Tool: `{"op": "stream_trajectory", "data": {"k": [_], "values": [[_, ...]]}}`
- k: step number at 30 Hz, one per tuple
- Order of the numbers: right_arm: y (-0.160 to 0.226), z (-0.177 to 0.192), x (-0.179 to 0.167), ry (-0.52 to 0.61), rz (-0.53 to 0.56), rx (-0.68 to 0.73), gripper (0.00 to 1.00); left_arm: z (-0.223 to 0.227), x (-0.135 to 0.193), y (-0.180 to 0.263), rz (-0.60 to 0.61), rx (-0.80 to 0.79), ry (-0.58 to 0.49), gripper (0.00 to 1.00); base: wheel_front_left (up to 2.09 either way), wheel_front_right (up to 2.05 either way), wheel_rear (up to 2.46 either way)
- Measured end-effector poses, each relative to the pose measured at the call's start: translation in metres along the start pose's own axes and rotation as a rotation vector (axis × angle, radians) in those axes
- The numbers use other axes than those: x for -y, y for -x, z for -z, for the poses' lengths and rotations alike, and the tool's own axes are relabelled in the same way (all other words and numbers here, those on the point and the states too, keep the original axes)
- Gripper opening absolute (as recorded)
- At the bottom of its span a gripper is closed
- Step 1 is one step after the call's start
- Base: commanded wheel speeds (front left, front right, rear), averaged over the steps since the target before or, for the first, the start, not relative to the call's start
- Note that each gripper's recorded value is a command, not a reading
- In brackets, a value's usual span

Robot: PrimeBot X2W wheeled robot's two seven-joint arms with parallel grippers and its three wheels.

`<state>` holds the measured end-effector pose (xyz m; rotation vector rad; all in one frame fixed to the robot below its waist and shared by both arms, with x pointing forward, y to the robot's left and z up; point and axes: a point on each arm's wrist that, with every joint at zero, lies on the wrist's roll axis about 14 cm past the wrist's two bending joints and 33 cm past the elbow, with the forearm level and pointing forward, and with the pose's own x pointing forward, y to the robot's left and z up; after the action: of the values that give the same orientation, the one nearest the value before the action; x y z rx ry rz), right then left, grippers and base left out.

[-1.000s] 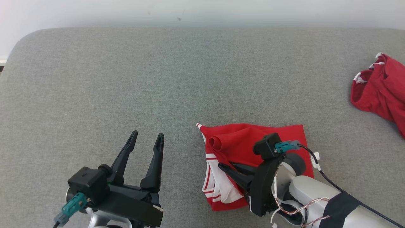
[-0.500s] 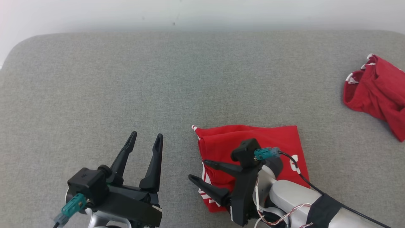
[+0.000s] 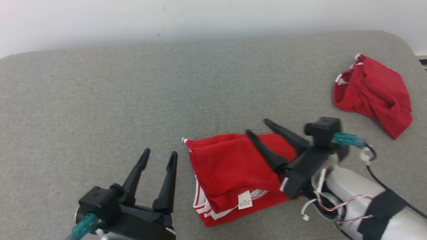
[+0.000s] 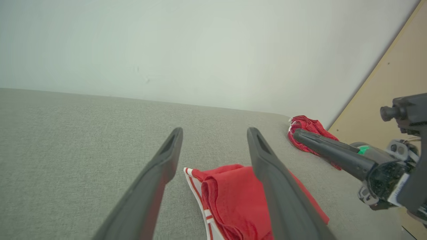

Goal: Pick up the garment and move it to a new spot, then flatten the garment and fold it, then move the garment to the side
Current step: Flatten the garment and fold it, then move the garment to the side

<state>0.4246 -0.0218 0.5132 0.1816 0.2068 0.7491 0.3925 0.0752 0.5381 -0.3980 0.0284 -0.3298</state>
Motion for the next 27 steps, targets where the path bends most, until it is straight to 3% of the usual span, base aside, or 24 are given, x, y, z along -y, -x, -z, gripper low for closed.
{"op": "stream_trajectory", "data": {"k": [7,14,20,27], "values": [[0.051,0.01,0.065,-0.109,0.266,0.07,1.0,0.015,0.027,-0.006,0.082,-0.042,0.012,1.0,0.0,0.0,0.0],[0.09,0.049,0.096,-0.341,0.454,0.069,1.0,0.028,0.038,-0.011,0.127,-0.086,0.017,1.0,0.0,0.0,0.0],[0.097,0.085,0.089,-0.562,0.502,0.067,1.0,0.036,0.037,-0.013,0.129,-0.116,0.001,1.0,0.0,0.0,0.0],[0.088,0.1,0.078,-0.684,0.491,0.075,1.0,0.037,0.03,-0.016,0.119,-0.122,-0.013,1.0,0.0,0.0,0.0]]}}
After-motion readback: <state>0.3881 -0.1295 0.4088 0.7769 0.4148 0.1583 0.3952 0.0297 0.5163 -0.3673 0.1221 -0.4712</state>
